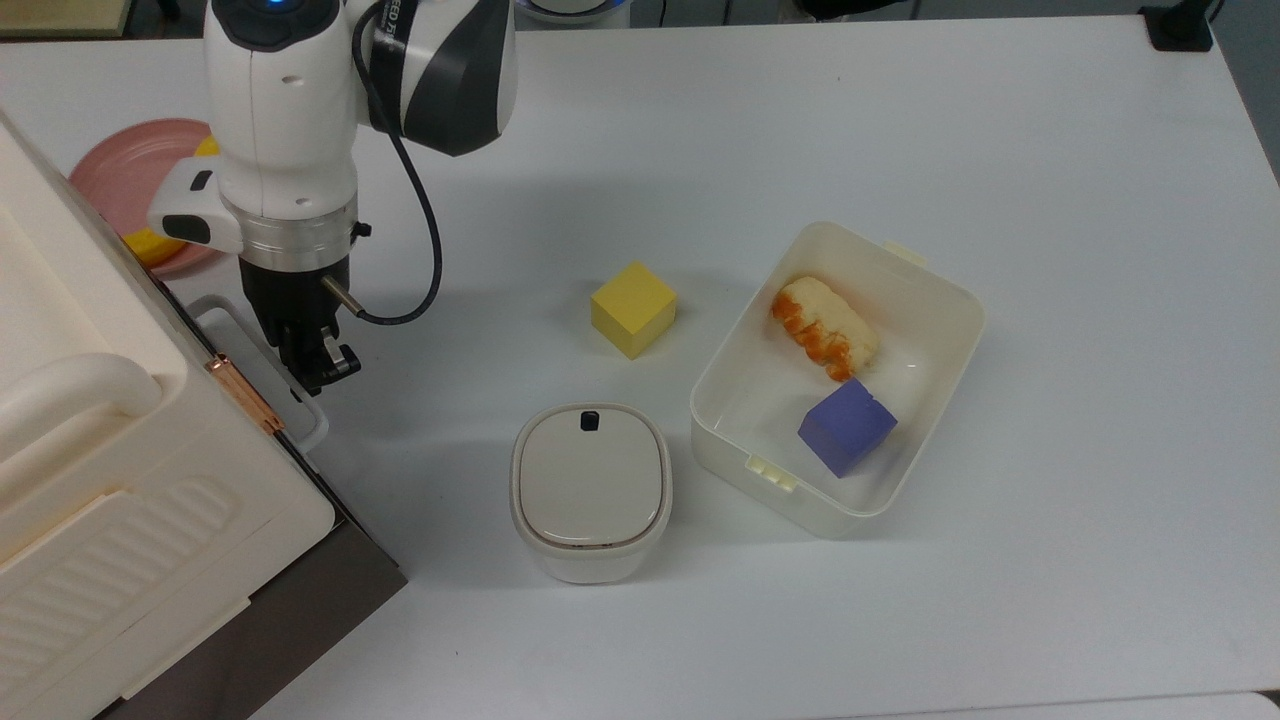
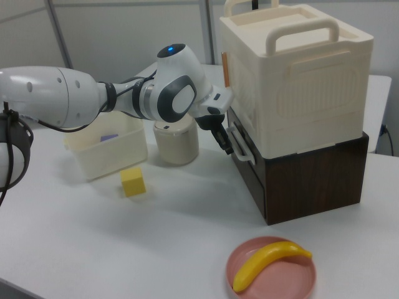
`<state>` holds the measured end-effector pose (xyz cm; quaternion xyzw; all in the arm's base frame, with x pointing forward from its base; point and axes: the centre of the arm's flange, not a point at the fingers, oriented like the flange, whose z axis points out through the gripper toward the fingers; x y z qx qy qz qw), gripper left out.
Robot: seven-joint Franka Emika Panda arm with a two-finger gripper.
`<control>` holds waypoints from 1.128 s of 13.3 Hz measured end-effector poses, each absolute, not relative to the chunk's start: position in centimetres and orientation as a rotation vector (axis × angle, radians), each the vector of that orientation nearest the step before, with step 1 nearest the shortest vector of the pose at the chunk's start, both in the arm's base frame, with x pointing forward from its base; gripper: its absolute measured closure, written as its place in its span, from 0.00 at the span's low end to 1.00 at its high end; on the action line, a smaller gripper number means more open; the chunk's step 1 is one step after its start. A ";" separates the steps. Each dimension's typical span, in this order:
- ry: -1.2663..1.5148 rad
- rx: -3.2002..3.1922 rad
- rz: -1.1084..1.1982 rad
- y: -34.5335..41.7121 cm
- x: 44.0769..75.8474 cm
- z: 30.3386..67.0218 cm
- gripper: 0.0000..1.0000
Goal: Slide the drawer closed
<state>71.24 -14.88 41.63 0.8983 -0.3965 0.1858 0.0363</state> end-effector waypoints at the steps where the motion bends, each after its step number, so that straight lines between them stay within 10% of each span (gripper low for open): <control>1: -1.178 2.767 0.575 -14.8 71.3 41.8 0.97; 7: -0.492 2.996 0.325 -10.1 68.0 48.1 0.90; 15: 0.068 3.104 0.059 -1.1 62.7 54.2 0.08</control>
